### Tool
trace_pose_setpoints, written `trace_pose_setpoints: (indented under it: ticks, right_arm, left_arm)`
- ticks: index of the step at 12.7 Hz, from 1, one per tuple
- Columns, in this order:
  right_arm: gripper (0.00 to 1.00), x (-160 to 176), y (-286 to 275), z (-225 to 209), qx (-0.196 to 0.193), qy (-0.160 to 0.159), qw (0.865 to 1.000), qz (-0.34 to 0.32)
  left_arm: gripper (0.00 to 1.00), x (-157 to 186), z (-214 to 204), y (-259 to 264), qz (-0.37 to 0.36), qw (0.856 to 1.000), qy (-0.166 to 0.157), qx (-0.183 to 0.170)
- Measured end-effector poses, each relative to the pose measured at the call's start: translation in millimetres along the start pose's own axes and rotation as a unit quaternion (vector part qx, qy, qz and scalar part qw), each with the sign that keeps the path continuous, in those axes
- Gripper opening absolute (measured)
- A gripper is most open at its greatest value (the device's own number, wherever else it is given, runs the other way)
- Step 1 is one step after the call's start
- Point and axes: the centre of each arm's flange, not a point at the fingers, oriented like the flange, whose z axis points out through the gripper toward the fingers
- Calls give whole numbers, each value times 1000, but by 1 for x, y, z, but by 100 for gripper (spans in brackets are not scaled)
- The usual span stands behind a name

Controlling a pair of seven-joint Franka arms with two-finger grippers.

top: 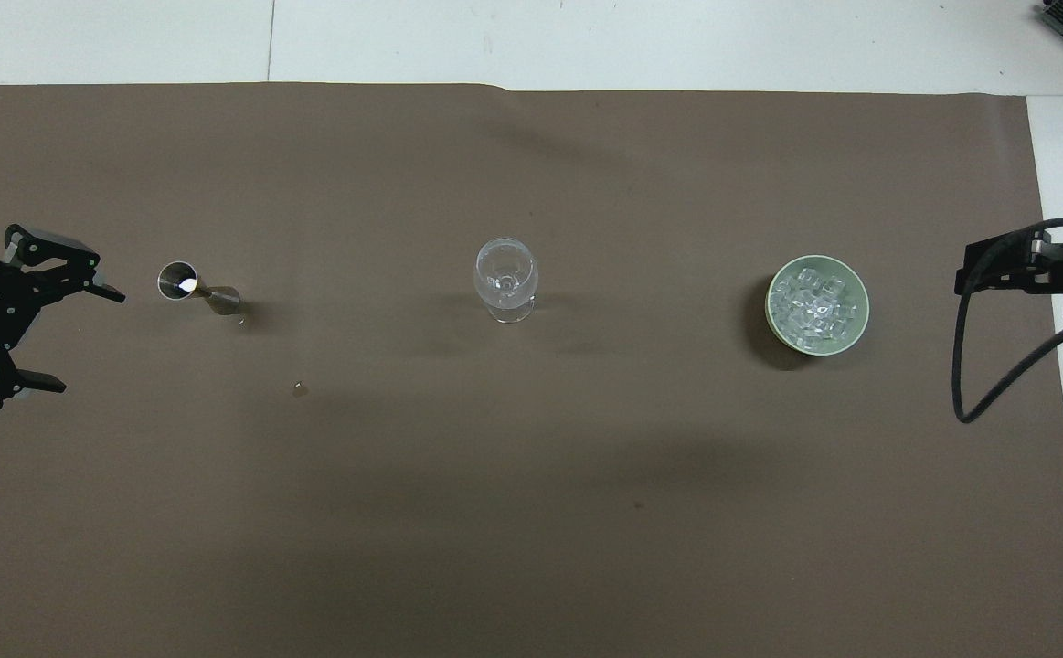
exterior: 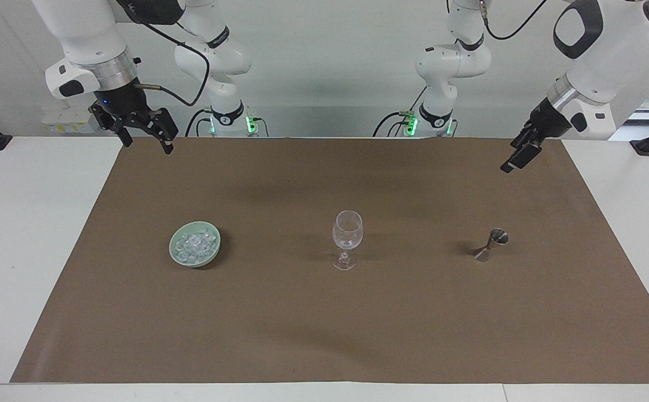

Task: Pour wine and add ice with both arms
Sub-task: 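Move the left gripper toward the silver jigger and open it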

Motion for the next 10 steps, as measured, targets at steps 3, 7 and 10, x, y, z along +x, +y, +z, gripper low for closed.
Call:
trace_pose_setpoints:
  ticks: [3,7,10]
  right_arm:
    - [100,0,0,0,0,0,1000,0]
    - [100,1,3,0,0,0,1000,2]
    - [100,1,3,1,0,-1,1000,3]
  left_arm:
    - [100,26,20,-16,-47,998,-48,-16]
    - [100,56,56,-24,-100,989,-106,-23]
    - [100,87,84,-29,-148,977,-149,-26]
